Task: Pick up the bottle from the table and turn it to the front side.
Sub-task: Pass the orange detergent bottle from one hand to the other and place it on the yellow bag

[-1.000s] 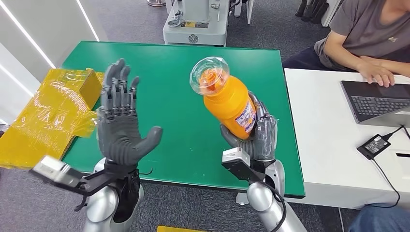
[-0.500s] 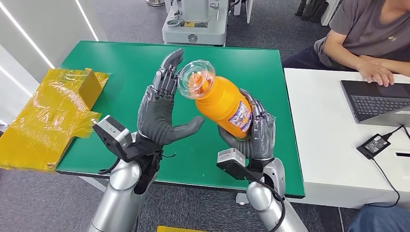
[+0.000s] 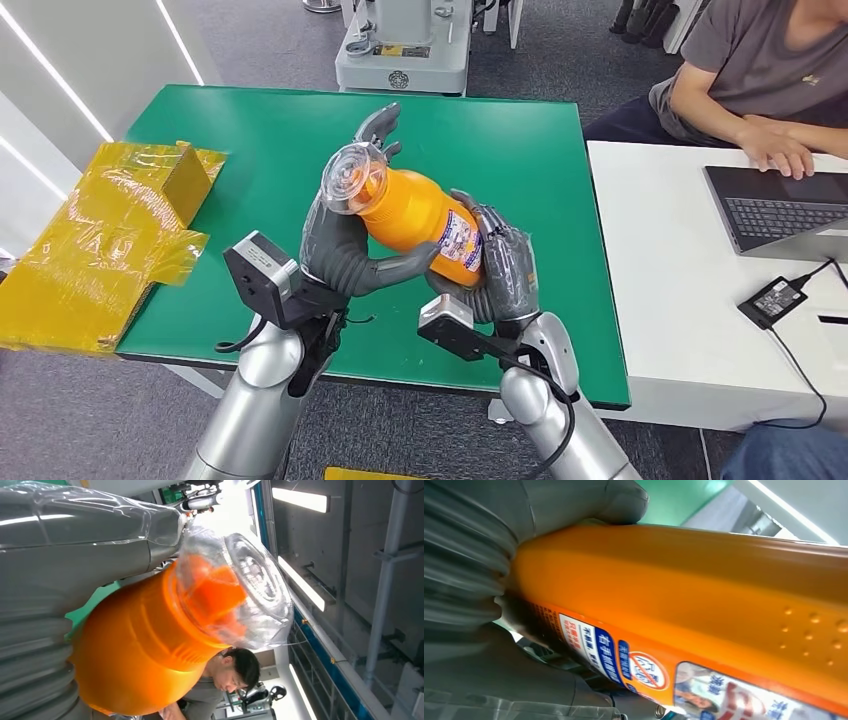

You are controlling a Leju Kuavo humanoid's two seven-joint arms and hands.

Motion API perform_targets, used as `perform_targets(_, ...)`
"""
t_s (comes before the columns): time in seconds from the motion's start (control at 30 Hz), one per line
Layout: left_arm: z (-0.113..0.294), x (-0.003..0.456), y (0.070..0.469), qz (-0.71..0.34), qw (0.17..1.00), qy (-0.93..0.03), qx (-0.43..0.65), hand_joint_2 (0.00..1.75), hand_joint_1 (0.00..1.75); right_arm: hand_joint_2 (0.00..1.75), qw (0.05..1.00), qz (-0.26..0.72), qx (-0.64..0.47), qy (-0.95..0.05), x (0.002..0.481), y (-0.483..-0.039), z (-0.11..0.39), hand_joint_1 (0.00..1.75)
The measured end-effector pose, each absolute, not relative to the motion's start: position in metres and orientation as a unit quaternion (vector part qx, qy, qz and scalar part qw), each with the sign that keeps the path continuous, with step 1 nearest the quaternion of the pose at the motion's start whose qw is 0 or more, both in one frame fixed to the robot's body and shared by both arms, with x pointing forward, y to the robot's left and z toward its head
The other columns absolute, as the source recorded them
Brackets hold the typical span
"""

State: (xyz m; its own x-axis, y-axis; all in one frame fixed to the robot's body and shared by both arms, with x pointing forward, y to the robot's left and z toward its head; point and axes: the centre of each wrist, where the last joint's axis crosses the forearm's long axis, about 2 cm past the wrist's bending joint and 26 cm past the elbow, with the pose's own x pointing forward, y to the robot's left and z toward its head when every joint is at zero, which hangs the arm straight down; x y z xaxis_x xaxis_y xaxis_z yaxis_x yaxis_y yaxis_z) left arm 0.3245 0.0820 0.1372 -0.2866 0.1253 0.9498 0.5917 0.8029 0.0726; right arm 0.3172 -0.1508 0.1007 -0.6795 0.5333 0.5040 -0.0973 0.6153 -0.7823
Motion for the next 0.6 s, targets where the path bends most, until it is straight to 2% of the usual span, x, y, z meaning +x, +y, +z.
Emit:
perform_targets(0.47,0.1330,0.3239,0.0825,-0.235,0.556,-0.768,-0.214,1.75,0.00,1.75,0.394,0.460,-0.114,-0.788,0.3238,-0.1513,0.0982,1.75)
perform_targets(0.5,0.1328,0.3238,0.0824,-0.236,0.556,-0.768,-0.214,1.75,0.09,1.75,0.394,0.462,-0.113,-0.786,0.3238,-0.1516,0.0978,1.75)
perform_targets(0.6,0.1328,0.3234,0.0811,-0.243,0.554,-0.767,-0.214,1.75,1.40,1.75,0.396,0.466,-0.109,-0.784,0.3240,-0.1521,0.0966,1.75)
